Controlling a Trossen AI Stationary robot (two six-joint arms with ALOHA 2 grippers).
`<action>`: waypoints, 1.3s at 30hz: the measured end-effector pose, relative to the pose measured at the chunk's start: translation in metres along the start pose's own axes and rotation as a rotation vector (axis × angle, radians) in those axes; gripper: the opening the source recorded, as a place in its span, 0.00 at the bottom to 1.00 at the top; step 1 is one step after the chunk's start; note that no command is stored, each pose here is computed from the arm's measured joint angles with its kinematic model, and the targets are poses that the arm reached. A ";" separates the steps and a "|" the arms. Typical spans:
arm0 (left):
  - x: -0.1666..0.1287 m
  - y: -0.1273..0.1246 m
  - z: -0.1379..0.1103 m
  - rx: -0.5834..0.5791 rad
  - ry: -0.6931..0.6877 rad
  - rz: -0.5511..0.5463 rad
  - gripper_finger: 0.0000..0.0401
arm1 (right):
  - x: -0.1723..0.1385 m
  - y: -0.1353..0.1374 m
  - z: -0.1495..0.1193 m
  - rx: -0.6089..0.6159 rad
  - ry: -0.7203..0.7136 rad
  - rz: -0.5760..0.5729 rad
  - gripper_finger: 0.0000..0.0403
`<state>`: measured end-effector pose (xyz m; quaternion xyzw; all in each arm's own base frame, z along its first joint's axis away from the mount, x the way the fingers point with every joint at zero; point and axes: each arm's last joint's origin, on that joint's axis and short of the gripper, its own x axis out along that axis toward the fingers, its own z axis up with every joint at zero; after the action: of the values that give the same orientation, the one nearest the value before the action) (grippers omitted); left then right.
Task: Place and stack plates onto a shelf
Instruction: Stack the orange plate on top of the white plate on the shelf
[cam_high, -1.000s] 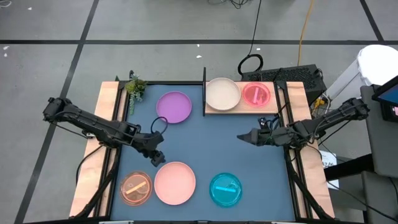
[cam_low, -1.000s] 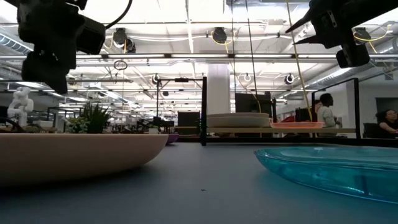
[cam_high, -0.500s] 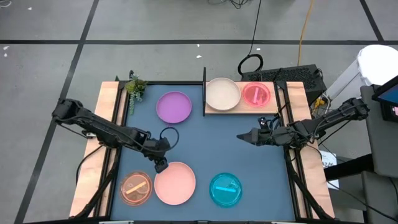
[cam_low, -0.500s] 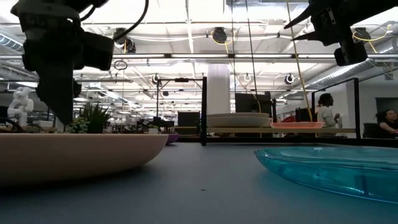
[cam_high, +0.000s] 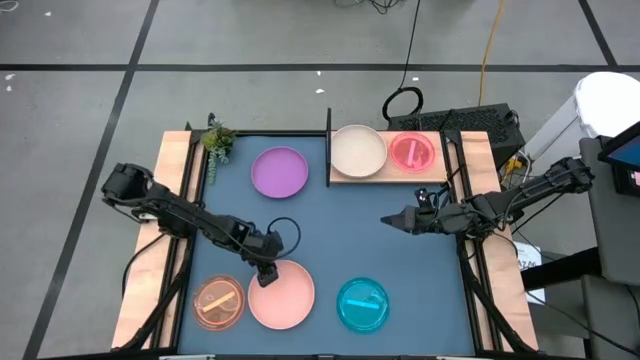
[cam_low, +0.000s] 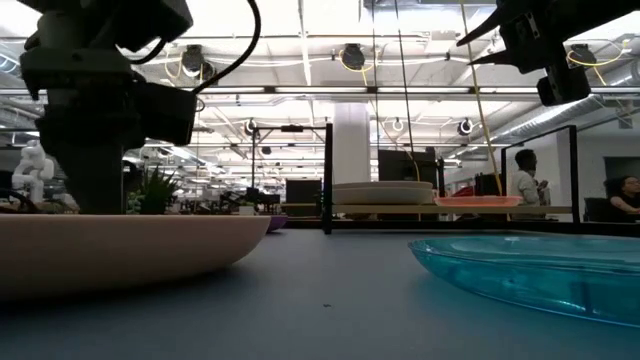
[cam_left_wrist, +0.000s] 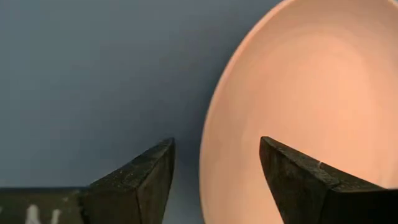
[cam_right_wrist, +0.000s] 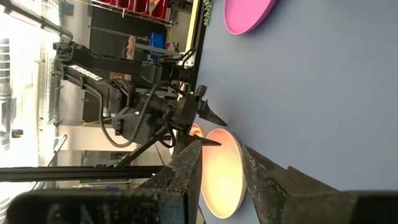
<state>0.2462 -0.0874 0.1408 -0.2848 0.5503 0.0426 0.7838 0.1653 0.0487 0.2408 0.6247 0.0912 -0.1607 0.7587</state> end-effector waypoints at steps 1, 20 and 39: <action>0.003 -0.001 -0.001 0.006 0.004 0.001 0.57 | 0.000 0.000 0.000 -0.007 0.000 0.000 0.25; 0.006 -0.005 -0.005 -0.011 0.004 -0.001 0.09 | 0.000 -0.004 0.000 -0.126 0.005 -0.034 0.25; -0.061 -0.004 0.017 -0.124 -0.293 -0.106 0.03 | 0.010 0.019 -0.004 -0.035 -0.039 0.132 0.25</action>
<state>0.2385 -0.0672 0.2006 -0.3521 0.4105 0.0763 0.8377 0.1813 0.0548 0.2538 0.6126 0.0379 -0.1207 0.7802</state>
